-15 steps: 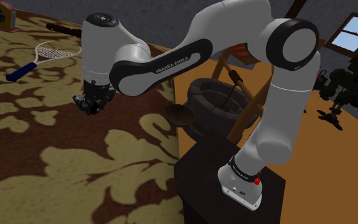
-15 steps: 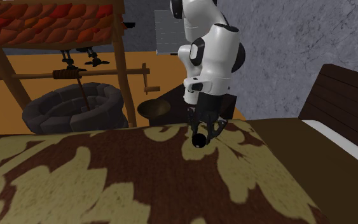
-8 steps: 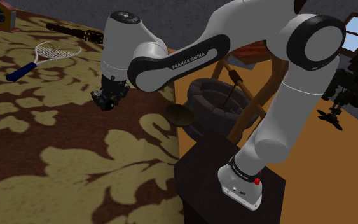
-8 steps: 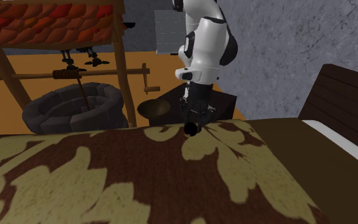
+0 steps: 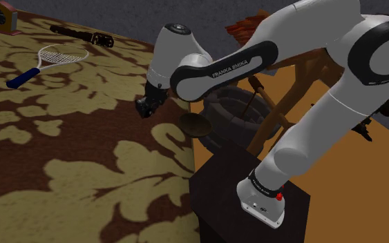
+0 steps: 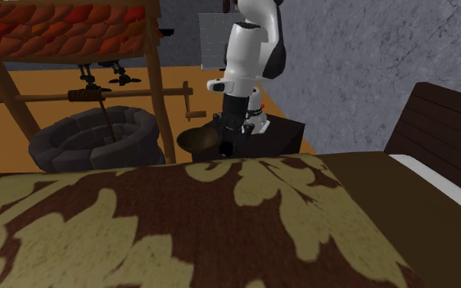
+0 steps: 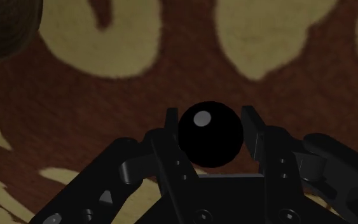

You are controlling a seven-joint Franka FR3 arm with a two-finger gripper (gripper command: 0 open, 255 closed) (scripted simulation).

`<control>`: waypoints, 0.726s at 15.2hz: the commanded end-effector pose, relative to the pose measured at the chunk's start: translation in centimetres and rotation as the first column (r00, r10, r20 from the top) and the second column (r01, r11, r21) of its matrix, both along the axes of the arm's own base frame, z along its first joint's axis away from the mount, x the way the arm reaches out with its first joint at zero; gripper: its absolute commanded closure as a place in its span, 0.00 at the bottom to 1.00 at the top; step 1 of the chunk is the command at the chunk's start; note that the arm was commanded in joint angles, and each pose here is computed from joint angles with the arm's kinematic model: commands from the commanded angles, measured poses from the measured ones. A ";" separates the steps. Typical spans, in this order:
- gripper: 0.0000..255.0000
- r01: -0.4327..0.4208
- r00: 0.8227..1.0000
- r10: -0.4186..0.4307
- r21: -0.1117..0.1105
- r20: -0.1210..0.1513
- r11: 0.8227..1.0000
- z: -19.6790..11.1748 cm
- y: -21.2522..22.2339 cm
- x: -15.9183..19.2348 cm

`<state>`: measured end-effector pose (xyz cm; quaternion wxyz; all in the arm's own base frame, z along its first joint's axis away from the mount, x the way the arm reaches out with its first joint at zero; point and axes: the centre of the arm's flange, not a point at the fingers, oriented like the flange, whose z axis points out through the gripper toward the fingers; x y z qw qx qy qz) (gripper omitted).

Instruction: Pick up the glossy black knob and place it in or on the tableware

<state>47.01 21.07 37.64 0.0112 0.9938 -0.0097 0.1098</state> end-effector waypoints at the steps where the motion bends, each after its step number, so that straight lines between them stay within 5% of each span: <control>1: 1.00 0.000 1.000 0.000 0.001 0.001 1.000 0.4 -2.4 -1.4; 11: 1.00 0.000 1.000 0.000 0.001 0.001 1.000 0.6 -14.4 -6.9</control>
